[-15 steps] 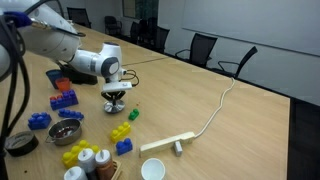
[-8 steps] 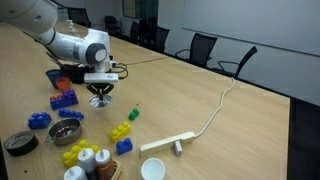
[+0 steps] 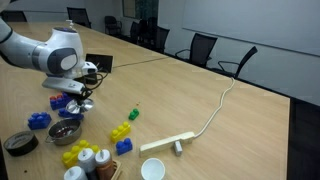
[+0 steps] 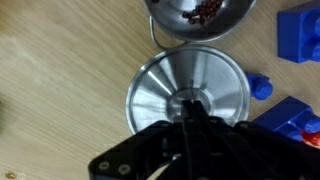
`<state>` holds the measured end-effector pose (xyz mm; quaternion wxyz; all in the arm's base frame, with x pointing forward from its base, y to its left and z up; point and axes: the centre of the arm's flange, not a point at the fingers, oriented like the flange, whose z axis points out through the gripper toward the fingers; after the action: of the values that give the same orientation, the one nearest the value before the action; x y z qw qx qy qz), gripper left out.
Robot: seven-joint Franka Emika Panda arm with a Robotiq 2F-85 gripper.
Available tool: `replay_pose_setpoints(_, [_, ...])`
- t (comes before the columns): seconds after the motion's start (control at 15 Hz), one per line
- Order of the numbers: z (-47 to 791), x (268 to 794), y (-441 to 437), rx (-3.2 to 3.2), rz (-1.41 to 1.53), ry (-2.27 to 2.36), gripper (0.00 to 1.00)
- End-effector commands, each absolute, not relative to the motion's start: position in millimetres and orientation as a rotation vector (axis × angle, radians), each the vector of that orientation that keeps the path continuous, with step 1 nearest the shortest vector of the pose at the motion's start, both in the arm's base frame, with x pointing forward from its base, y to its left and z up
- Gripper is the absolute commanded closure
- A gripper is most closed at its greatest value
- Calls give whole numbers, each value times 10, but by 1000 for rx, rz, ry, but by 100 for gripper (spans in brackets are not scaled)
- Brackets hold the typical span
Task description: Put the silver lid on top of the silver pot
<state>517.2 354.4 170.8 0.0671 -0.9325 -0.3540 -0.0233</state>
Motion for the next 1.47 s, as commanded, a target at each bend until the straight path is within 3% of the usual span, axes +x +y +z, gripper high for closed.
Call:
replay_pose_setpoints(0.0, [1861, 4294, 3330, -2917, -157, -802, 99])
replay_pose_setpoints(0.4, [2047, 3667, 3174, -3101, -236, -374, 99])
replay_pose_setpoints(0.87, [2082, 4222, 2824, -3168, -346, -130, 99])
replay_pose_setpoints(1.4, [1722, 4272, 3100, -3111, -191, -191, 99])
